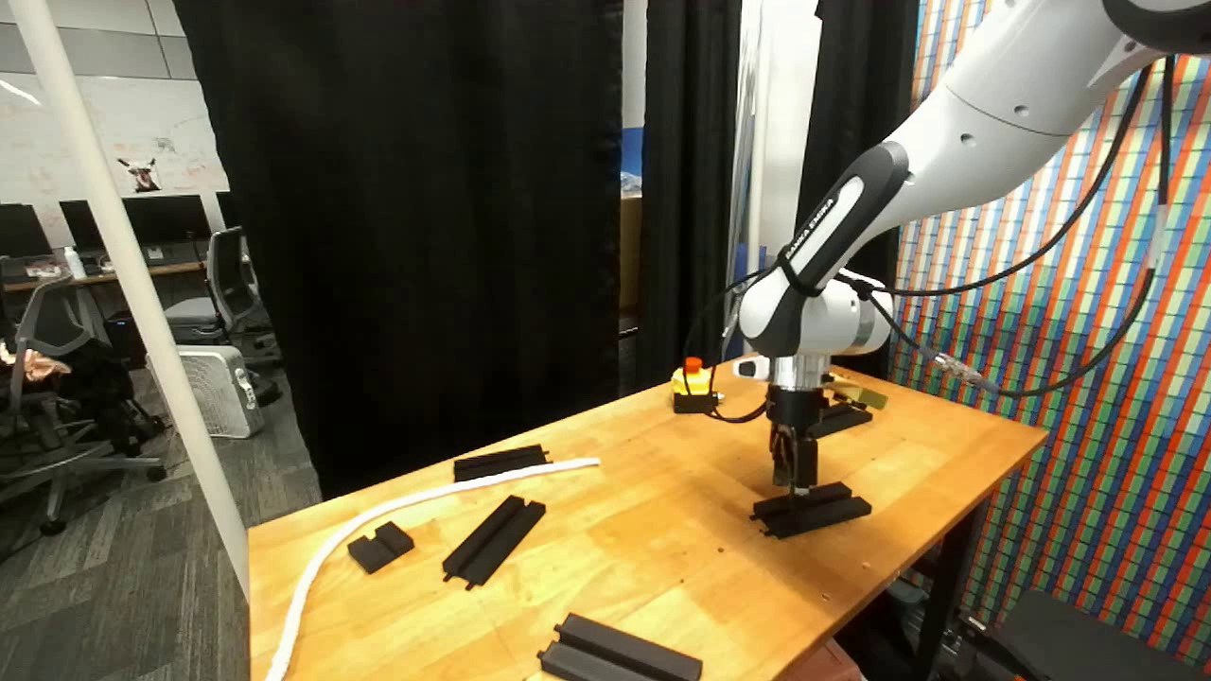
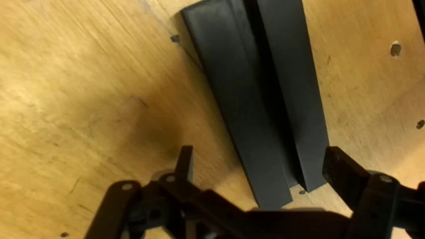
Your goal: Align all the black objects in a straight line.
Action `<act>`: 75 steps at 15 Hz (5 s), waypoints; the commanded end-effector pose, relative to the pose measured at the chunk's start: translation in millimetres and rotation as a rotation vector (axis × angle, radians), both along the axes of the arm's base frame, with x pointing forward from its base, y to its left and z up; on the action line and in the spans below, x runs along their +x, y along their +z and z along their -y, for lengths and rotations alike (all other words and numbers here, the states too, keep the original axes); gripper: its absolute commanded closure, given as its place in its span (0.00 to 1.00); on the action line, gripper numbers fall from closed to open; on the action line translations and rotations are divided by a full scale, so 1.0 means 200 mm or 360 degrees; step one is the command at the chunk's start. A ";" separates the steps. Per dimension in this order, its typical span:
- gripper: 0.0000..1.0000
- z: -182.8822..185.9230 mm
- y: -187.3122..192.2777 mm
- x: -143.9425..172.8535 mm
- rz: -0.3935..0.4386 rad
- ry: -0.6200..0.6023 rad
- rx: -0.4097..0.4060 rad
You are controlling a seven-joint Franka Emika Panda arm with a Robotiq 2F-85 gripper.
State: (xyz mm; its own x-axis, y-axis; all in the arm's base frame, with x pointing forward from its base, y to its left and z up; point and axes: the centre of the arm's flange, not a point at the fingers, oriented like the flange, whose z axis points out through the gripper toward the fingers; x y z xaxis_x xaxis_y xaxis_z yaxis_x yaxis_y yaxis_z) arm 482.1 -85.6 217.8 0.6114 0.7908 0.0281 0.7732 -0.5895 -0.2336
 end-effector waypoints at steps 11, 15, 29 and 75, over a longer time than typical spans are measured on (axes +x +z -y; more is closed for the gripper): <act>0.00 -0.13 0.04 -0.27 0.0169 0.0101 -0.0151; 0.00 -0.11 0.02 -0.30 0.0206 0.0232 -0.0164; 0.54 -0.04 0.01 -0.30 0.0387 0.0357 -0.0207; 0.54 0.41 0.13 0.54 0.0377 0.0914 -0.0059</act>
State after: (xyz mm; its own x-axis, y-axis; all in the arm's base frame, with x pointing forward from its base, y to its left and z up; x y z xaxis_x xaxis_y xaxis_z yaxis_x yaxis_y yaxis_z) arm 579.9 -161.0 242.2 0.0755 0.9959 0.0499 0.9971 -0.0755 -0.0020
